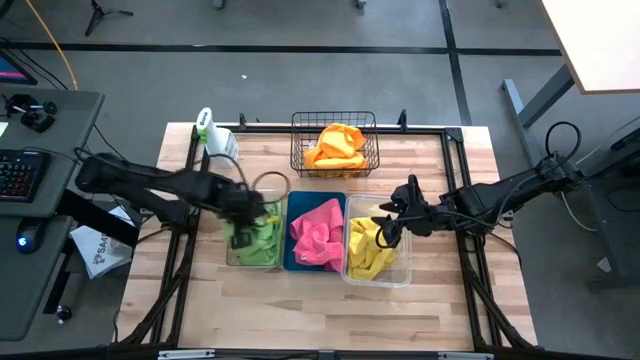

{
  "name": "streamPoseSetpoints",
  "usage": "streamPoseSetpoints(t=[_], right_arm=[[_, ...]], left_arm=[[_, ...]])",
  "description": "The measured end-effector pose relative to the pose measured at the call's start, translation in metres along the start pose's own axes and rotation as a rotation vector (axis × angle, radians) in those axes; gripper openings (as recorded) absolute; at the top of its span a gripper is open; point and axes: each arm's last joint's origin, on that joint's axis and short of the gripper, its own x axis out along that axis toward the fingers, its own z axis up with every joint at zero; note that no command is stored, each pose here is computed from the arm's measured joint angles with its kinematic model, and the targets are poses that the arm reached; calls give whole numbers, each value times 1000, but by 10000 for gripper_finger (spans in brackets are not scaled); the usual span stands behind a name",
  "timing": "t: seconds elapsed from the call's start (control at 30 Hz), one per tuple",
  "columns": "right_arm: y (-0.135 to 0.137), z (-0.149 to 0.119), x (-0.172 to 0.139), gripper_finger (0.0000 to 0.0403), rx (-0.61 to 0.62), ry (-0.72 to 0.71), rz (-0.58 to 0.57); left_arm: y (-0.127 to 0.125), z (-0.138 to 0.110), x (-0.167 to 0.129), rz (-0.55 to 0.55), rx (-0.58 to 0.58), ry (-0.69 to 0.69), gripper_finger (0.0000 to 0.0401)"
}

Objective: Sort microfiber towel by color & place in baskets
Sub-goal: Put the green microfiber cloth into the left transparent bin

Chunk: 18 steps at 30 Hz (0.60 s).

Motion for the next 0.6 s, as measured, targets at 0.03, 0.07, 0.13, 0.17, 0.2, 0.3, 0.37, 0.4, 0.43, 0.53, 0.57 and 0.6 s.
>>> streamPoseSetpoints(t=[0.03,0.07,0.13,0.17,0.2,0.3,0.37,0.4,0.43,0.53,0.57,0.6], right_arm=[[0,0,0,220,0,-2,-2],[0,0,0,220,1,-3,0],[0,0,0,220,5,-5,3],[0,0,0,220,8,-5,4],[0,0,0,220,13,-5,4],[0,0,0,220,13,-5,4],[0,0,0,220,13,-5,4],[0,0,0,220,13,-5,4],[0,1,0,220,13,-7,2],[0,1,0,220,13,-14,-4],[0,1,0,220,13,-14,-4],[0,1,0,220,13,-15,-4]], left_arm=[[-3,8,7,-10,16,-28,0],[-6,15,13,-25,30,-52,0],[-11,26,24,-63,56,-74,0],[-13,28,29,-79,66,-62,0],[-14,28,32,-94,74,-34,0],[-13,22,35,-103,80,48,0],[-12,19,34,-97,85,72,0],[-12,18,32,-98,85,70,1],[-12,18,31,-100,85,62,2],[-11,18,26,-106,85,38,15],[-11,18,22,-107,85,35,22],[-11,20,17,-112,86,17,30]])
